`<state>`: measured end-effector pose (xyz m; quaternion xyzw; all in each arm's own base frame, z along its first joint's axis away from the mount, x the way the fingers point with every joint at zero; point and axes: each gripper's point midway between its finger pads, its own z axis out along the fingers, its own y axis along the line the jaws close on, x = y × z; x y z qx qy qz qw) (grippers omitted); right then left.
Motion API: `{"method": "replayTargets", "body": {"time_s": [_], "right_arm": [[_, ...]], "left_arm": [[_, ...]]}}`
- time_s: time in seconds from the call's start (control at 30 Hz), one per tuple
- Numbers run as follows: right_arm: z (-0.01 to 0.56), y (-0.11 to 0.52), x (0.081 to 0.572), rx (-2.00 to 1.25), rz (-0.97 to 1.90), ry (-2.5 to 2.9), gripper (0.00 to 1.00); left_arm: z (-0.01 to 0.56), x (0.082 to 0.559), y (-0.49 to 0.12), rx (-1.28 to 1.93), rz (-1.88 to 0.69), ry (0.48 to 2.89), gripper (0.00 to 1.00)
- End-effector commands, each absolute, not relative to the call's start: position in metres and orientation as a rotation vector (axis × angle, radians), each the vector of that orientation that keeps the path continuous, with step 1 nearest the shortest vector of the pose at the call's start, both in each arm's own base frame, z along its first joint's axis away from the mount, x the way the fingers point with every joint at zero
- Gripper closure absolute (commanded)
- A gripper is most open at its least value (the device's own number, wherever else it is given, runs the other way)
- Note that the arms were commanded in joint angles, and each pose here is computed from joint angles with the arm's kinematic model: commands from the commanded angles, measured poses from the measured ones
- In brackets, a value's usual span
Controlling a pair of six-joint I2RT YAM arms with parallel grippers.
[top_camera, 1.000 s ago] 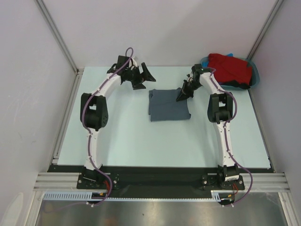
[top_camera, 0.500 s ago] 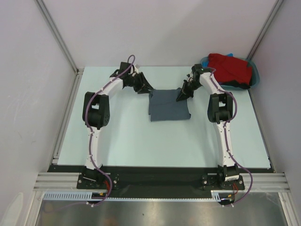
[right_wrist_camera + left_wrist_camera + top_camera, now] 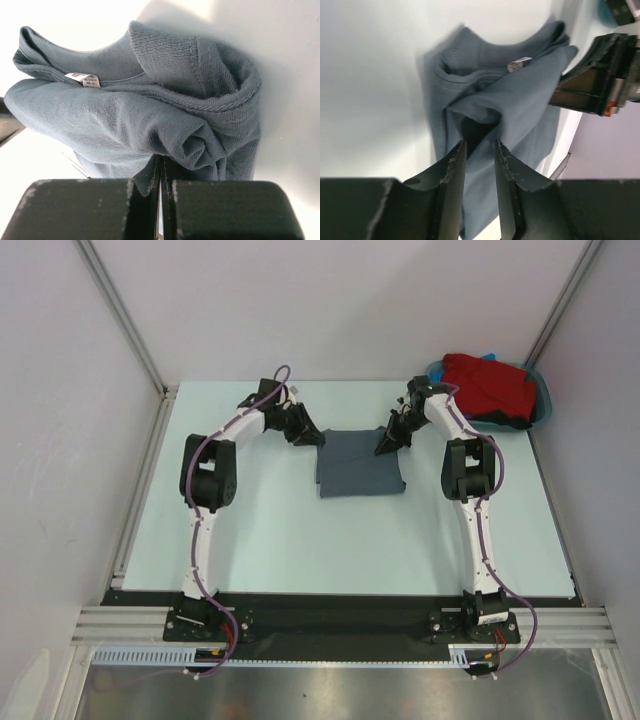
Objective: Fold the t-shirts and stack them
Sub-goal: Fold the tshirt
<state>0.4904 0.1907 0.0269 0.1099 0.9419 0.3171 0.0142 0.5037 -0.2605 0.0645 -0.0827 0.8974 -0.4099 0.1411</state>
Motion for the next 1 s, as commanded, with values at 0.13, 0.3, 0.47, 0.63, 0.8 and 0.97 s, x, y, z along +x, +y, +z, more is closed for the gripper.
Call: {"method": "replayTargets", "body": {"time_s": [0.13, 0.3, 0.47, 0.63, 0.8, 0.97], "right_arm": [[0.036, 0.173, 0.498, 0.31, 0.883, 2.906, 1.0], [0.035, 0.173, 0.497, 0.312, 0.882, 2.911, 1.0], [0.035, 0.172, 0.497, 0.313, 0.88, 2.912, 1.0], [0.034, 0.173, 0.496, 0.315, 0.886, 2.916, 1.0], [0.032, 0.173, 0.495, 0.313, 0.886, 2.92, 1.0], [0.03, 0.173, 0.493, 0.319, 0.887, 2.929, 1.0]], "left_arm": [[0.052, 0.501, -0.27, -0.181, -1.163, 2.612, 0.68], [0.061, 0.507, -0.276, -0.185, -1.184, 2.584, 0.68], [0.075, 0.513, -0.276, -0.174, -1.182, 2.551, 0.73], [0.083, 0.513, -0.274, -0.176, -1.153, 2.541, 0.73], [0.095, 0.513, -0.269, -0.18, -1.126, 2.514, 0.72], [0.107, 0.515, -0.27, -0.175, -1.14, 2.476, 0.71]]}}
